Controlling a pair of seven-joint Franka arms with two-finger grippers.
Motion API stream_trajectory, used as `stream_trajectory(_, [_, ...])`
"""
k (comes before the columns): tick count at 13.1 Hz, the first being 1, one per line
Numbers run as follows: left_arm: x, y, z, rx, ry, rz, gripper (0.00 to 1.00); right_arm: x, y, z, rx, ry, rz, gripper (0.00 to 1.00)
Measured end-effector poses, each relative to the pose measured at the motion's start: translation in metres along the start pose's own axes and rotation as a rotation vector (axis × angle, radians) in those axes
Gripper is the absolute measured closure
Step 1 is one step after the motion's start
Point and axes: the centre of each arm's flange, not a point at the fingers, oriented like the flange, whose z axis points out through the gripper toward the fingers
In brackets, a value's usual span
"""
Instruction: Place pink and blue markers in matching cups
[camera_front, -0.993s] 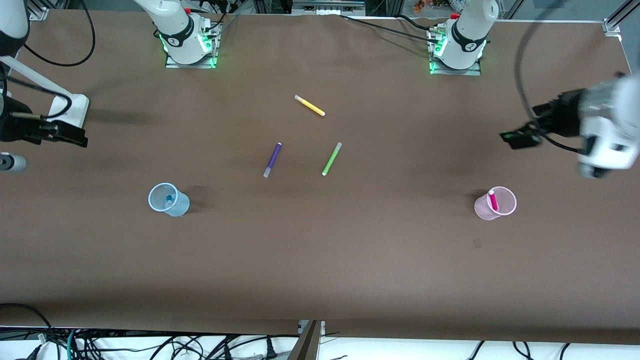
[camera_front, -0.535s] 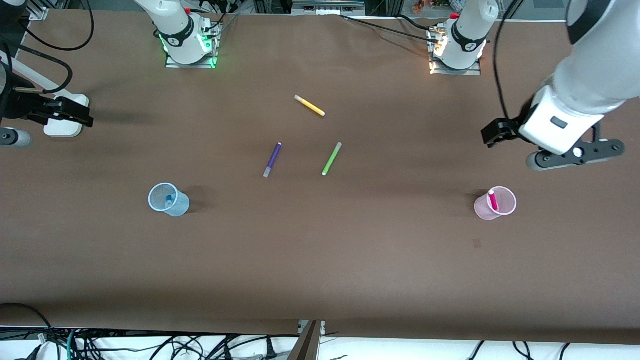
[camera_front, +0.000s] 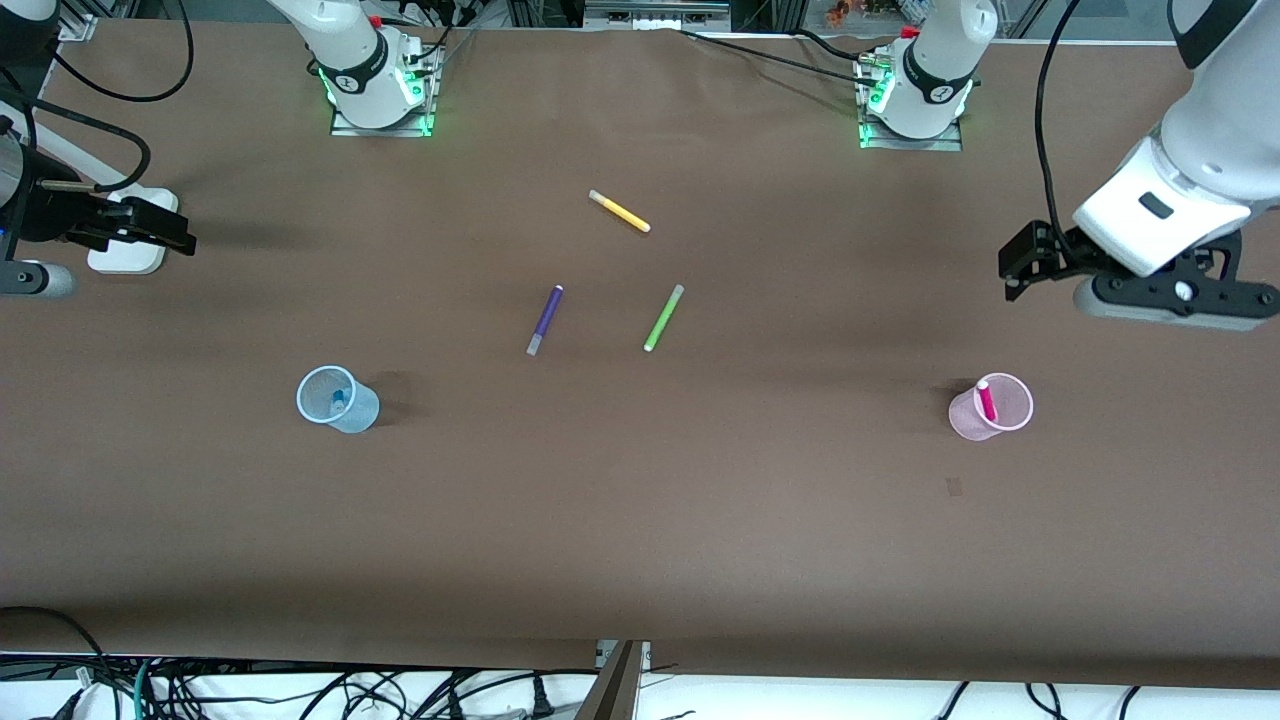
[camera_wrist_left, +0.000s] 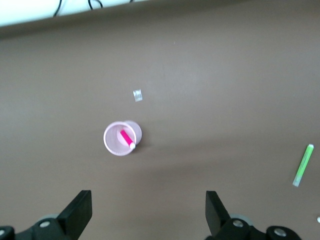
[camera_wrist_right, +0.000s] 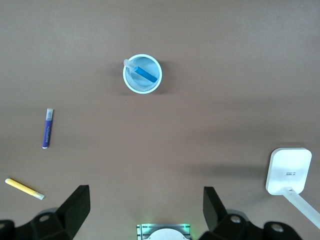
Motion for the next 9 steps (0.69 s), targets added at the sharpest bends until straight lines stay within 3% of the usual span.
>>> stream_trajectory(3, [-0.029, -0.009, 0.011, 0.011, -0.035, 0.043, 0.00, 0.000, 0.000, 0.000, 0.000, 0.001, 0.000, 0.00])
stream_trajectory(9, [-0.034, -0.041, 0.015, 0.006, -0.046, 0.059, 0.00, 0.001, 0.000, 0.000, 0.000, 0.002, 0.002, 0.00])
